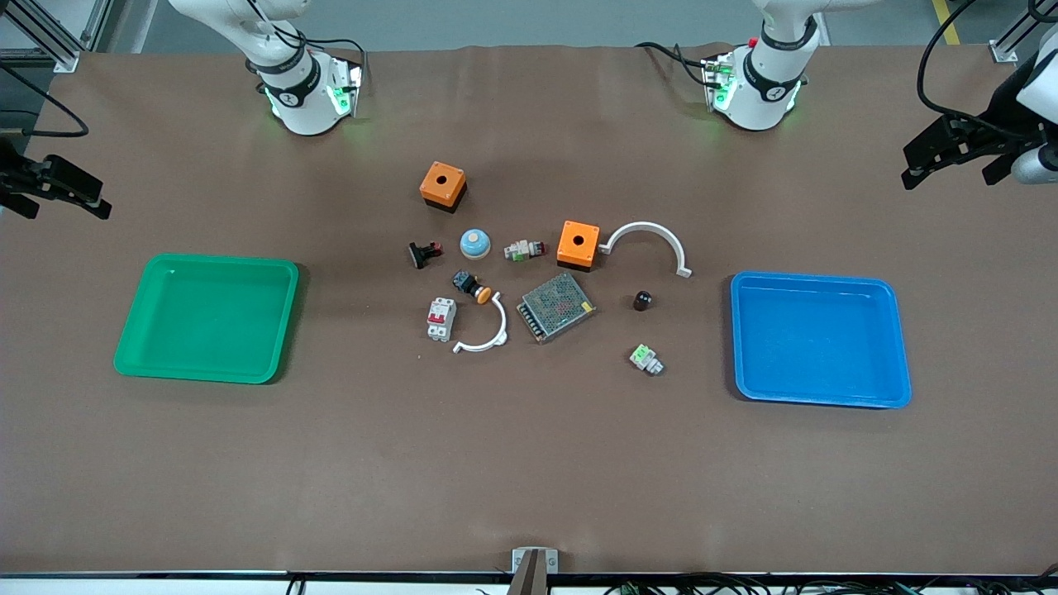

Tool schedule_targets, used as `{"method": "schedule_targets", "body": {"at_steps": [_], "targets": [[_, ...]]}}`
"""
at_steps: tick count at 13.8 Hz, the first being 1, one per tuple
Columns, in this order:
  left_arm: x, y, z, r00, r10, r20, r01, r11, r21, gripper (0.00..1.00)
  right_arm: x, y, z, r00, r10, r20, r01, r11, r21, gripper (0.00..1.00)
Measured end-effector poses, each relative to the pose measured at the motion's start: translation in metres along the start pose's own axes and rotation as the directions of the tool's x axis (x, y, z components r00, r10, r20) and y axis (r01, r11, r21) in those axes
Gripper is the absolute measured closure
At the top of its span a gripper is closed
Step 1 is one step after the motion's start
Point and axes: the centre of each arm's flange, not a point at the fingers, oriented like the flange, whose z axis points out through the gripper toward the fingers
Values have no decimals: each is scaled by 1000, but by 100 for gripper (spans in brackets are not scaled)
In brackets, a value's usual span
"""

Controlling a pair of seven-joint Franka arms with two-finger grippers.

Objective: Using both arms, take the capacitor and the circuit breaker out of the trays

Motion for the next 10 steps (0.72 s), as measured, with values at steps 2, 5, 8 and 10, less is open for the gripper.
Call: {"method": "schedule_targets", "body": {"at_steps": [2, 5, 8, 10], "targets": [[2, 0, 3, 1000, 0, 5, 0, 1000, 0, 0, 1, 0, 1, 1000, 0, 2, 0, 1000, 0, 0], [3, 0, 6, 1000, 0, 14, 0, 1000, 0, 0, 1, -2, 1, 1000, -4, 0, 4, 1000, 1, 0], [3, 0, 7, 1000, -1, 18, 1, 1000, 0, 0, 2, -3, 1, 1000, -5, -3, 5, 1000, 1, 0], [3, -1, 7, 1000, -1, 23, 1, 1000, 1, 0, 2, -4, 0, 1000, -6, -10, 6, 1000, 1, 0]]}}
